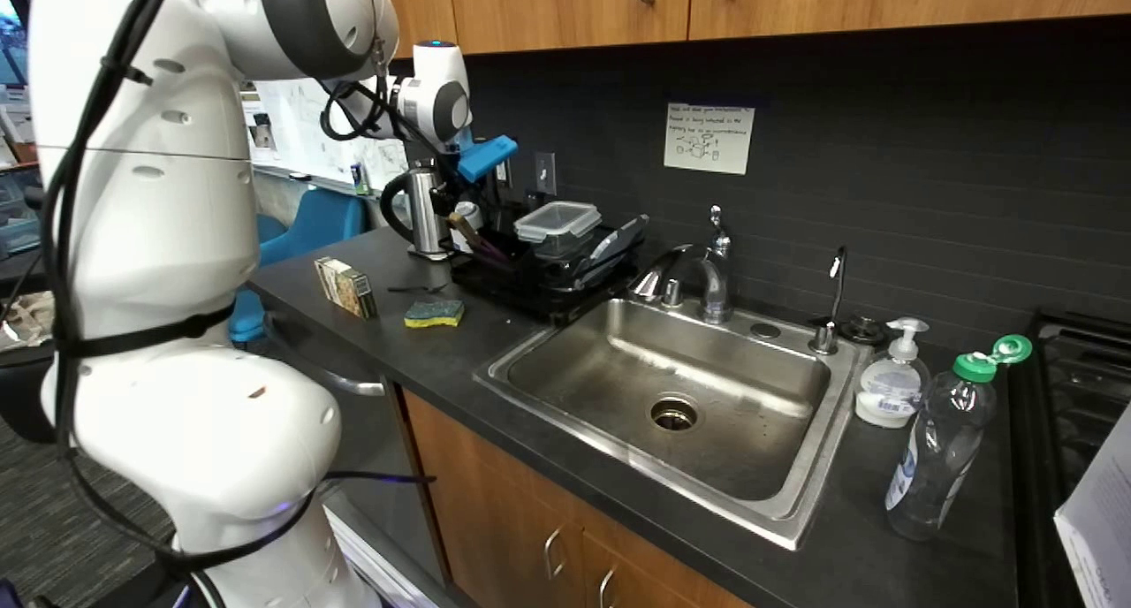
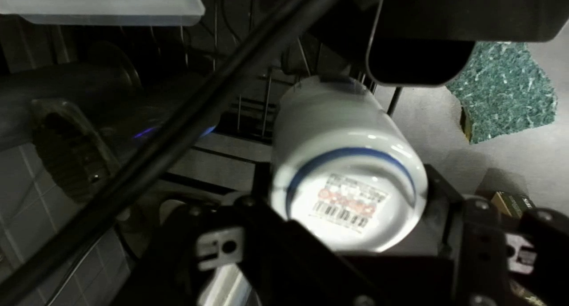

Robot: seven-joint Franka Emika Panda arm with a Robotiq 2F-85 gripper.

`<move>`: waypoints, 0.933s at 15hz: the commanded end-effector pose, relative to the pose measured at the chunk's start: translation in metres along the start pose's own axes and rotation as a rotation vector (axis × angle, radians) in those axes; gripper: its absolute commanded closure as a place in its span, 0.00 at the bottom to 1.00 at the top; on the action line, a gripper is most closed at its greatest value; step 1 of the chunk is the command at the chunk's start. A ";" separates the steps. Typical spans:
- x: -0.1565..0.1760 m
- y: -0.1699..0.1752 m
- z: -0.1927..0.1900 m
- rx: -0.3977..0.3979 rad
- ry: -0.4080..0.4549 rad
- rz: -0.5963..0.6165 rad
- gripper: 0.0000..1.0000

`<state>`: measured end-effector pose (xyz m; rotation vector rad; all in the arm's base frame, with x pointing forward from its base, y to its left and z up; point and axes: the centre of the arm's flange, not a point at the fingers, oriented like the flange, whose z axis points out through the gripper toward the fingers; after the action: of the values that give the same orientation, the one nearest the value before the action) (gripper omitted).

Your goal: Move the white mug to the left side of the dishrack.

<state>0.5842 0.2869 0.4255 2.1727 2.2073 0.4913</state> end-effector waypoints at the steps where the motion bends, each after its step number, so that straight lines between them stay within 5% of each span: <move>1: 0.005 0.008 -0.003 0.019 0.009 -0.011 0.47; 14: 0.010 0.012 0.011 0.026 0.005 -0.048 0.47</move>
<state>0.5915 0.2955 0.4163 2.1545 2.2480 0.4784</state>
